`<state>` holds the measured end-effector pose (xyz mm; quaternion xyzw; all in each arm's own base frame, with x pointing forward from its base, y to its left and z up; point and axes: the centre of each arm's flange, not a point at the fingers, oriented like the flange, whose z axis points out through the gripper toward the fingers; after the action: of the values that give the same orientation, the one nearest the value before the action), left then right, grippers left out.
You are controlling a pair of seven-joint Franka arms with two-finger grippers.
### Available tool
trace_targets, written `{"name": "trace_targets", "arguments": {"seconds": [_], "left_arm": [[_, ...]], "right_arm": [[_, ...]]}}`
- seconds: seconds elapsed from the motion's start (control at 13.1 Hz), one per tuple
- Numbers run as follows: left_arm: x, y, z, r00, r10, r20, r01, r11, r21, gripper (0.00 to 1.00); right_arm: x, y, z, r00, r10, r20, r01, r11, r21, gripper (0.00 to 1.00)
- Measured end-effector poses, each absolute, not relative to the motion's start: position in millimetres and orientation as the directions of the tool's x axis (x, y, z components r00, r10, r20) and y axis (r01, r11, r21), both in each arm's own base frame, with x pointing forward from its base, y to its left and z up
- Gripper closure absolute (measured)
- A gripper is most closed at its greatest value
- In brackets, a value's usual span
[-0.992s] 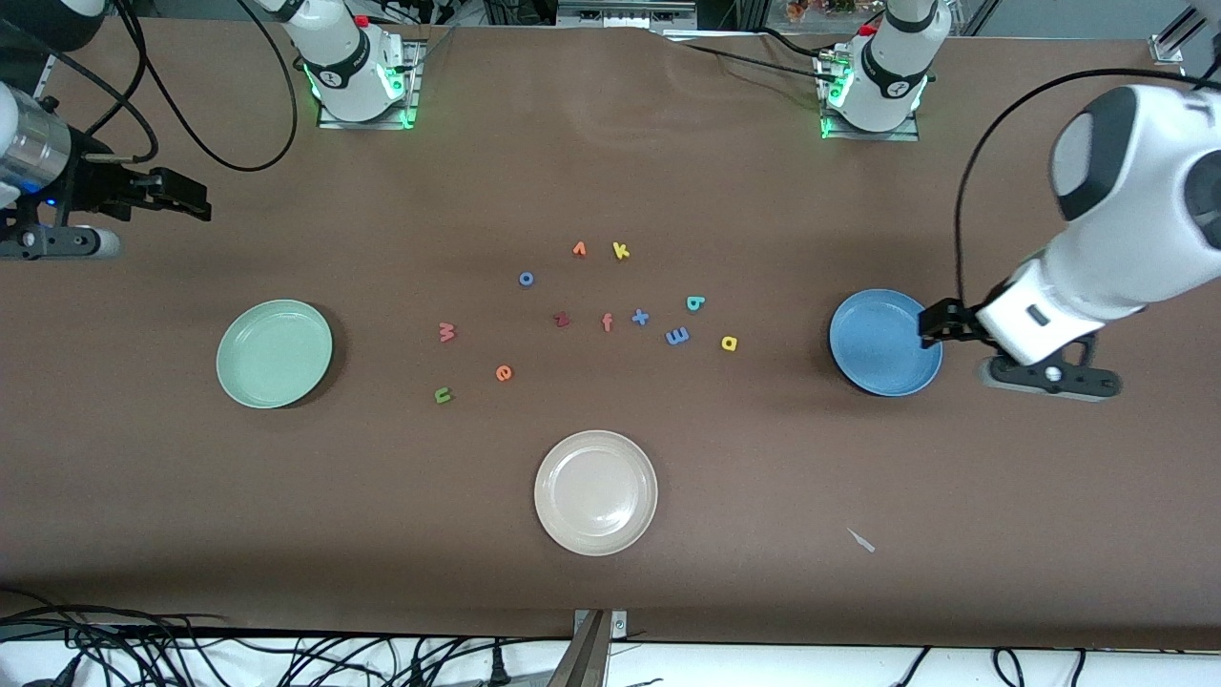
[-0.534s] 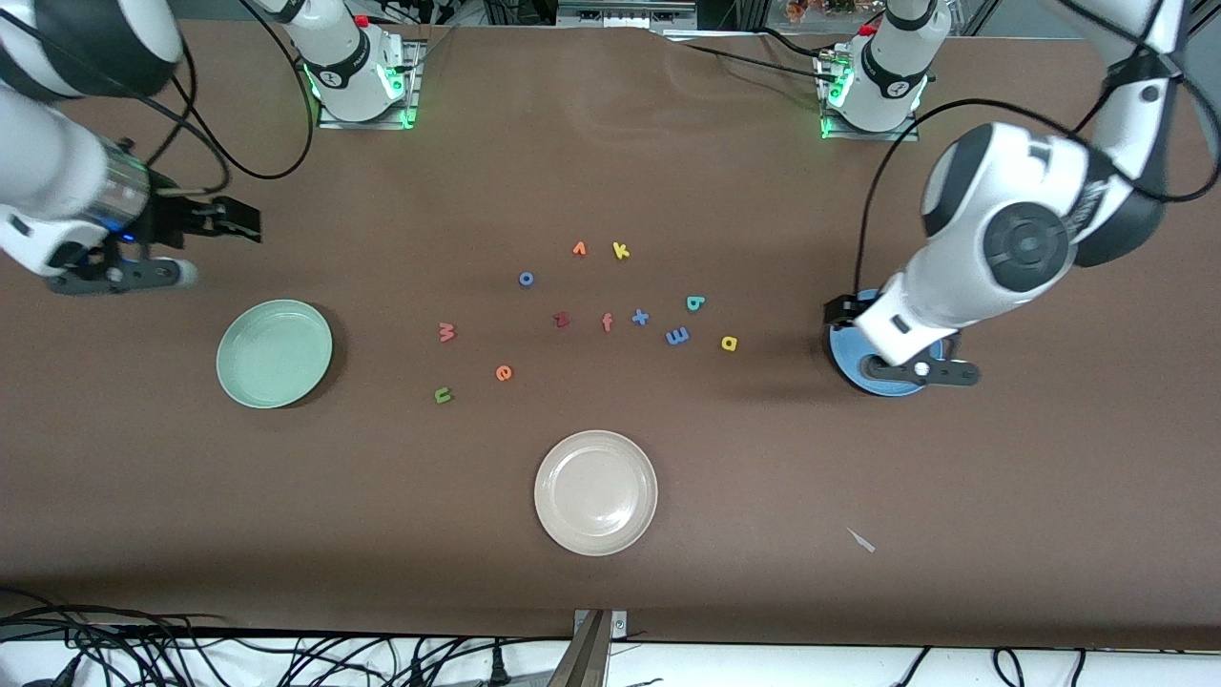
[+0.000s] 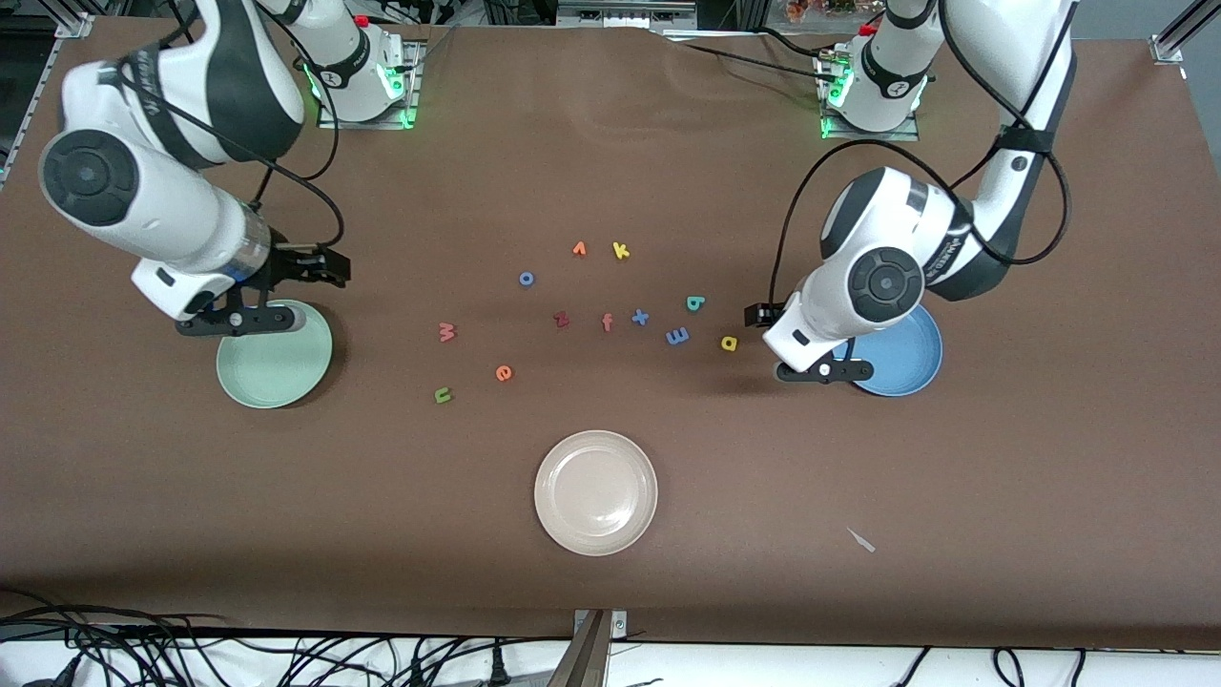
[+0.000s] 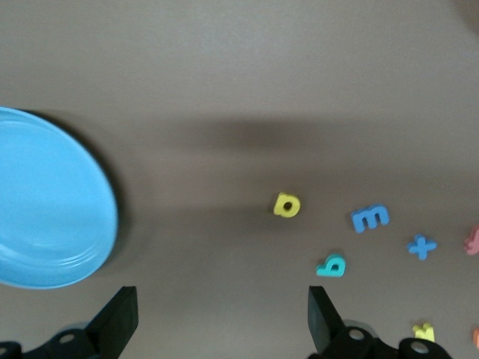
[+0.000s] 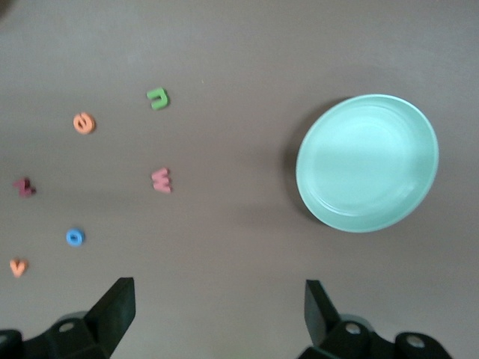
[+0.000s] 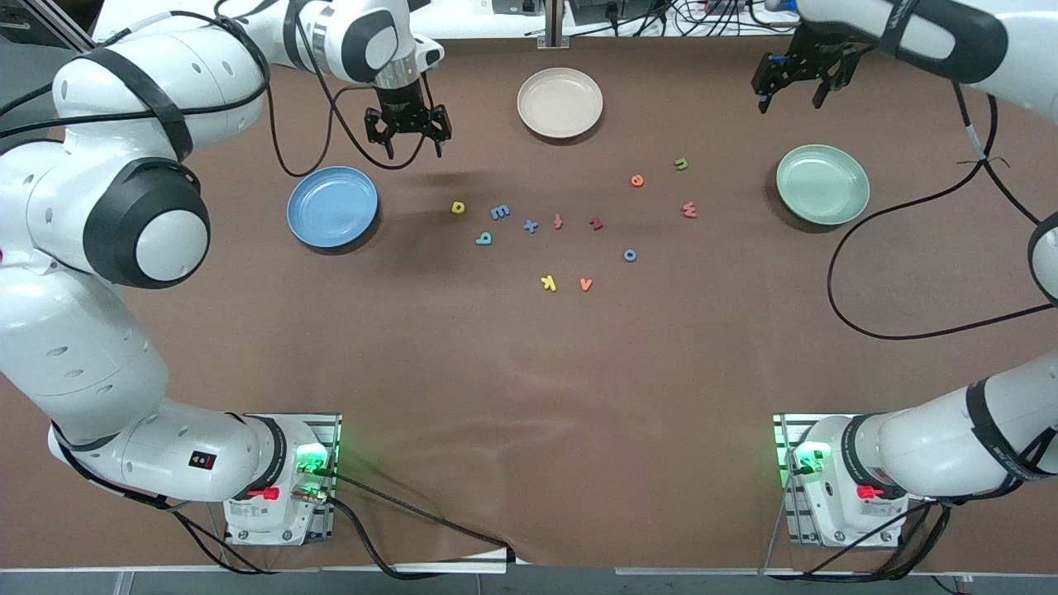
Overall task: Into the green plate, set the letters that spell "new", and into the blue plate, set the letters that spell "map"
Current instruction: 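Move the left gripper to yellow d while the right gripper reaches pink w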
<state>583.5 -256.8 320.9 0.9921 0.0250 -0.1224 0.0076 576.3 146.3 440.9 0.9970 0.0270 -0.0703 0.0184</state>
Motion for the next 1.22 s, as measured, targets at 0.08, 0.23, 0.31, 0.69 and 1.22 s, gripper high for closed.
{"name": "trace_targets", "arguments": {"seconds": [0.08,0.23,0.31,0.69,1.22], "left_arm": [[579,-261,312,0.970,0.051,-0.236,0.056,-0.998,0.016,0.00],[572,-270,295,0.974,0.056,-0.219,0.066,-0.997,0.040,0.00],[570,-275,285,0.975,0.060,-0.212,0.072,-0.996,0.047,0.01],[564,-295,240,0.974,0.068,-0.215,0.082,-0.995,0.058,0.04],[559,-307,199,0.979,0.067,-0.193,0.085,-0.993,0.083,0.07]], "right_arm": [[572,157,424,0.991,0.041,-0.124,0.045,-0.998,0.032,0.00],[561,176,389,0.996,0.020,-0.083,0.022,-0.999,0.027,0.00],[554,182,370,0.998,0.014,-0.062,0.016,-1.000,0.022,0.00],[518,201,293,1.000,-0.004,0.015,-0.004,-1.000,-0.007,0.00],[514,220,222,0.999,0.018,0.027,0.019,-1.000,-0.021,0.00]]}}
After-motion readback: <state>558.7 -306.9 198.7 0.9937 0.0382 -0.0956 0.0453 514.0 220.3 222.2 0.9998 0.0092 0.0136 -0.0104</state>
